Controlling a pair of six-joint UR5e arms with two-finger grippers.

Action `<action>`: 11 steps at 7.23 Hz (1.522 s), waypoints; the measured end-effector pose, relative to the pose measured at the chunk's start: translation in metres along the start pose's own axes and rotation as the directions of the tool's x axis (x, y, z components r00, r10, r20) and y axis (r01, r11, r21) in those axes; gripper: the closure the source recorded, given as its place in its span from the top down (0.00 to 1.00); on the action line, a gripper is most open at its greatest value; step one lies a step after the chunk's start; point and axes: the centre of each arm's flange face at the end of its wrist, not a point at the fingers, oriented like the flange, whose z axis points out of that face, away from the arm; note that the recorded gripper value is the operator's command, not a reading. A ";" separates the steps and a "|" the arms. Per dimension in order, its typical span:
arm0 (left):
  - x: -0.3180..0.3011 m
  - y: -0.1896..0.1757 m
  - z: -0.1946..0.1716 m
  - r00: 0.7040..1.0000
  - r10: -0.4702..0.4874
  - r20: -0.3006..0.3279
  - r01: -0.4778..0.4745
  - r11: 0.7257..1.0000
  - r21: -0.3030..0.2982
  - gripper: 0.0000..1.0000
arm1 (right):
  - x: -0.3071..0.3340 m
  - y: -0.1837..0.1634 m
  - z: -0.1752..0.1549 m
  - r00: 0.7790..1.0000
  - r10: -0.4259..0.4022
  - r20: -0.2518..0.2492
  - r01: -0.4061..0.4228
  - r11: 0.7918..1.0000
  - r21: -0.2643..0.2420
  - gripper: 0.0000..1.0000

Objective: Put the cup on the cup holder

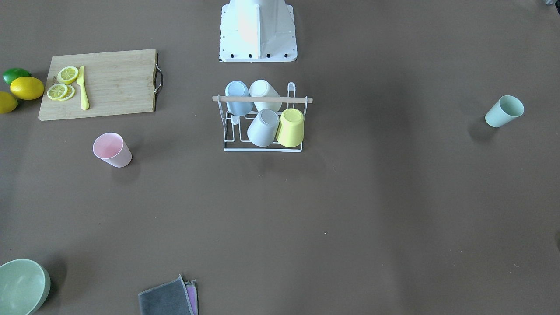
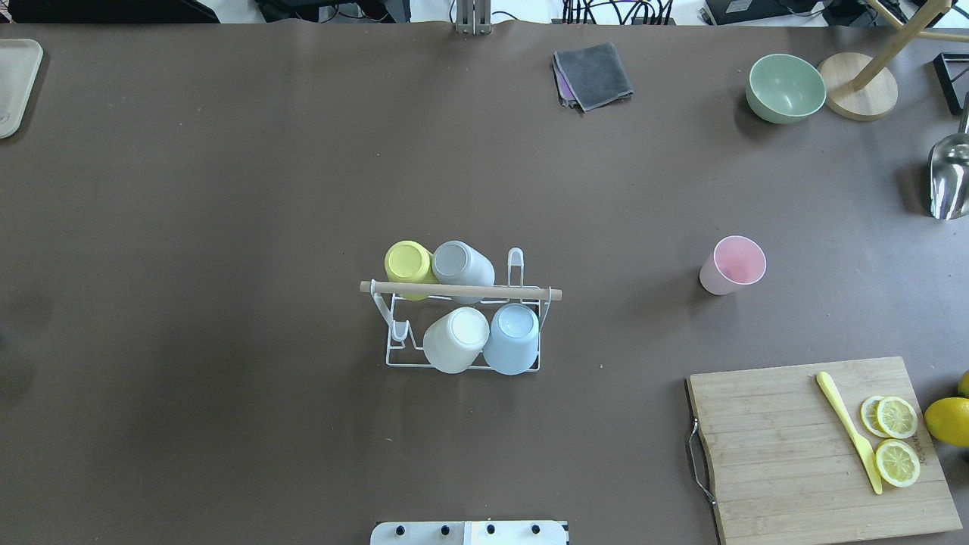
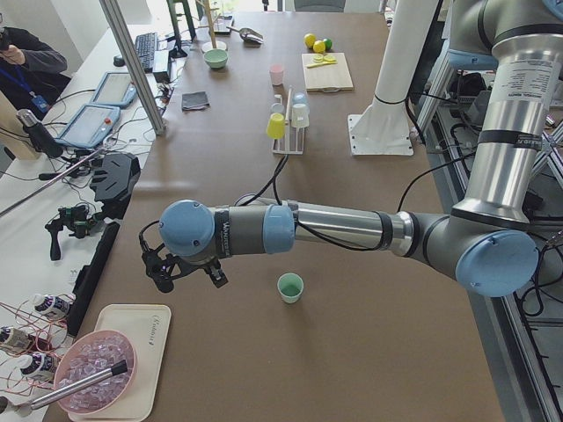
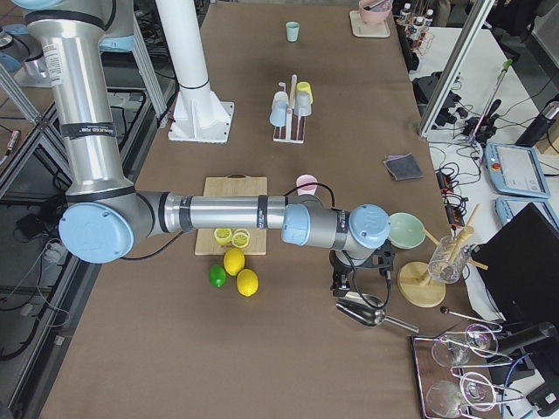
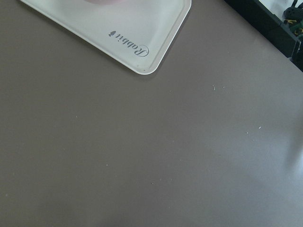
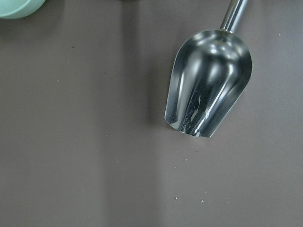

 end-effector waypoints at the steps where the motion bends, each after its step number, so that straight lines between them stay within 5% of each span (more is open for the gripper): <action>1: 0.003 -0.002 -0.007 0.998 -0.069 -0.014 0.069 0.997 -0.029 0.97 | -0.014 -0.013 0.005 1.000 -0.023 0.004 0.023 1.000 -0.008 1.00; 4: -0.010 -0.013 -0.020 0.972 -0.229 -0.049 0.224 0.970 -0.093 0.97 | -0.079 -0.089 0.010 0.998 -0.060 0.005 0.061 0.996 -0.061 1.00; 6: -0.036 -0.020 -0.011 0.971 -0.232 -0.066 0.223 0.968 -0.116 0.97 | -0.132 -0.141 0.024 0.999 -0.044 0.000 0.044 0.993 -0.107 1.00; 9: -0.074 -0.042 0.009 0.992 -0.081 -0.096 0.075 0.995 -0.065 0.97 | -0.238 -0.188 0.065 1.000 -0.019 -0.024 0.015 0.983 -0.183 1.00; 11: -0.082 -0.047 0.012 0.995 0.061 -0.073 -0.061 0.998 0.002 0.97 | -0.303 -0.199 0.097 0.995 -0.084 -0.057 0.070 0.972 -0.226 1.00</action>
